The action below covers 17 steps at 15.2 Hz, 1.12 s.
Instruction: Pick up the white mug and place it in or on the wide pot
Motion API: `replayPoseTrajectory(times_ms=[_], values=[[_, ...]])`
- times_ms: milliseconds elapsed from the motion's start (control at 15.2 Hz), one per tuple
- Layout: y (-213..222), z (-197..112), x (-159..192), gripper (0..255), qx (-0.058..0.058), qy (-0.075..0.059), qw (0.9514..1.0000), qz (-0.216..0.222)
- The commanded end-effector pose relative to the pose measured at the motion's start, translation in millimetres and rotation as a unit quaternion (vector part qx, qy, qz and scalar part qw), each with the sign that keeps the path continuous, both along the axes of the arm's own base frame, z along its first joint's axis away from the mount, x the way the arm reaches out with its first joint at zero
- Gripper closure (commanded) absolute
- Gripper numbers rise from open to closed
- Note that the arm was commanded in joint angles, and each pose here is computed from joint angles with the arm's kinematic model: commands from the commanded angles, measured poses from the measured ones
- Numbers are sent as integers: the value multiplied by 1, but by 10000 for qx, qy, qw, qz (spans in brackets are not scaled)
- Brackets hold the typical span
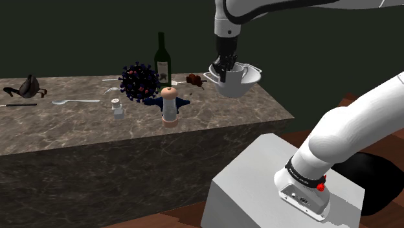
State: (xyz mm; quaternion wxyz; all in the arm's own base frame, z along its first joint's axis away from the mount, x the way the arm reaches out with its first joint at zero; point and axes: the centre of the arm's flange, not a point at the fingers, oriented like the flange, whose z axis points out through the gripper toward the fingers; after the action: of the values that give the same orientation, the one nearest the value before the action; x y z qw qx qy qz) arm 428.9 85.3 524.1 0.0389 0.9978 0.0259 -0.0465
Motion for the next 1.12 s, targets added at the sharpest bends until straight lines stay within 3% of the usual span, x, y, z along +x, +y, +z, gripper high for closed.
replayPoseTrajectory(times_ms=[0, 198, 1056], values=[[0, 12, 0, 255, 0, 1, 10000, 0], [0, 25, 0, 255, 0, 1, 10000, 0], [-154, 31, 74, 255, 0, 1, 10000, 0]])
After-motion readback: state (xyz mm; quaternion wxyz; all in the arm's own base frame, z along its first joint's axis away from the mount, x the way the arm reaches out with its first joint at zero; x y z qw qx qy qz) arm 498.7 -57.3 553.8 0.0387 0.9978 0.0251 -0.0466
